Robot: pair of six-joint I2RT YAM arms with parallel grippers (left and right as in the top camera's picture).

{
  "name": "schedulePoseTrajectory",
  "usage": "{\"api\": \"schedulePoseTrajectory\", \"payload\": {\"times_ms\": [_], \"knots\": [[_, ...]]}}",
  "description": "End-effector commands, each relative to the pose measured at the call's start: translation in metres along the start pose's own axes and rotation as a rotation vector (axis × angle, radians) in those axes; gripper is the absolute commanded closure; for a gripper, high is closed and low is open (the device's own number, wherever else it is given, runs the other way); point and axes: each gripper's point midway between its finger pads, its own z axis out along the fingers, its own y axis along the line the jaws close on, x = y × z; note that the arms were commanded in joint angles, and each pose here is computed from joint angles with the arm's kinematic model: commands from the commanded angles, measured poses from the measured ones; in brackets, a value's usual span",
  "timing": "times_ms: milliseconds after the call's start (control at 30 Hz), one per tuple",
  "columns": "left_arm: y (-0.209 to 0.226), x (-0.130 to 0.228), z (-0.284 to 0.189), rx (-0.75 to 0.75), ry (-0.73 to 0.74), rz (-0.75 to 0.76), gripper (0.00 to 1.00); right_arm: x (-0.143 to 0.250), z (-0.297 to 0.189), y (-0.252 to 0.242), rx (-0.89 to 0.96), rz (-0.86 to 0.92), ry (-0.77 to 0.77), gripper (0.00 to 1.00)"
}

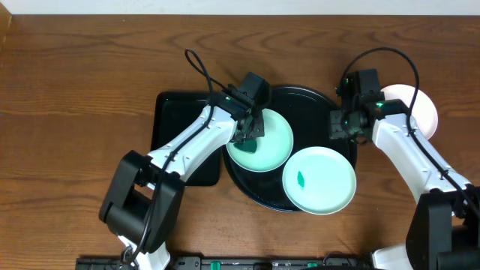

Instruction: Clean dirty plates on tray and stack at the side

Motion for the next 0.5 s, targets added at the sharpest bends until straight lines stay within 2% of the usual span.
{"api": "schedulePoseTrajectory", "payload": {"times_ms": [0,467], "knots": [[0.003,-0.004,0.002,-0.018,-0.011,0.067,0.93,0.000,0.009,-0.013,0.033,-0.024,0.023,0.47],[0.001,-0.012,0.002,-0.016,-0.049,0.076,0.93,0.009,0.037,-0.030,0.126,-0.040,0.084,0.49]]}}
